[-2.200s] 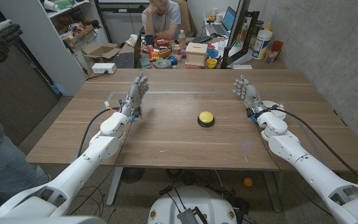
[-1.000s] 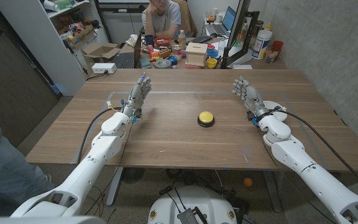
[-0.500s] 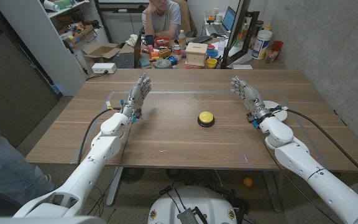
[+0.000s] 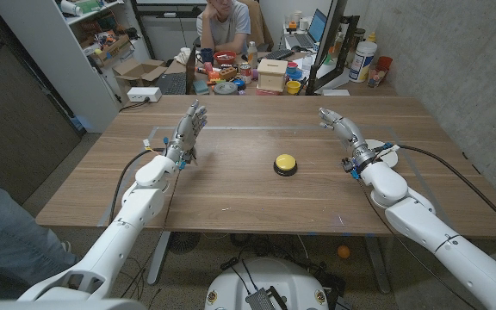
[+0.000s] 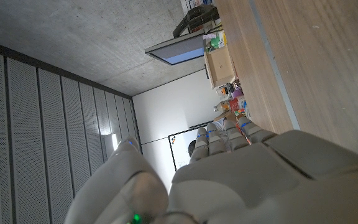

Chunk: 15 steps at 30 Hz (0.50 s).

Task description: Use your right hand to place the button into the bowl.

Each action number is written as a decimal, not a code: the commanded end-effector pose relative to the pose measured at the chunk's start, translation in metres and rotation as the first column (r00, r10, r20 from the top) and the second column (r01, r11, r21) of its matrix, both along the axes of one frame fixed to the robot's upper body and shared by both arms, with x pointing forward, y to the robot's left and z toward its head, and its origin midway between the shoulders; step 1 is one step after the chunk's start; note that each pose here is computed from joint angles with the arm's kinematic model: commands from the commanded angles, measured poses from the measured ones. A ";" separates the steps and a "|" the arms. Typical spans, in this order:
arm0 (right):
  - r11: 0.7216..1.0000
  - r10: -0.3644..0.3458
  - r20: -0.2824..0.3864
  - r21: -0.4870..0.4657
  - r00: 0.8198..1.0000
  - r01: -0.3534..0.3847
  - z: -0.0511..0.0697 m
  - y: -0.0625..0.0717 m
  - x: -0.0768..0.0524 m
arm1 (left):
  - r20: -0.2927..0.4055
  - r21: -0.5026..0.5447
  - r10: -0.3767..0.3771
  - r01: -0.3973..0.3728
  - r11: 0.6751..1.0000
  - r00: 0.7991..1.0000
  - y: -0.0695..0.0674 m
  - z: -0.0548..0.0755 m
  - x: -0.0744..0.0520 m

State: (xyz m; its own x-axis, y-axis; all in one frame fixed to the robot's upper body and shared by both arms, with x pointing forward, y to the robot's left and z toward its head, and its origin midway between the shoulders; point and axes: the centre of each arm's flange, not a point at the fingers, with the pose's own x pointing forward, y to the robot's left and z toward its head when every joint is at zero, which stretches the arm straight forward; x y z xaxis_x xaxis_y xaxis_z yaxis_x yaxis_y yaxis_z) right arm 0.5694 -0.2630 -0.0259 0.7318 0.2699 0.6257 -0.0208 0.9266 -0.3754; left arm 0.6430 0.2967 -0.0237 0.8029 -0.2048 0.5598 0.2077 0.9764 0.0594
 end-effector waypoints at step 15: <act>0.944 -0.099 0.156 -0.297 0.983 0.142 0.008 0.030 -0.033 | 0.020 0.037 0.012 -0.013 0.999 1.000 0.003 0.005 -0.009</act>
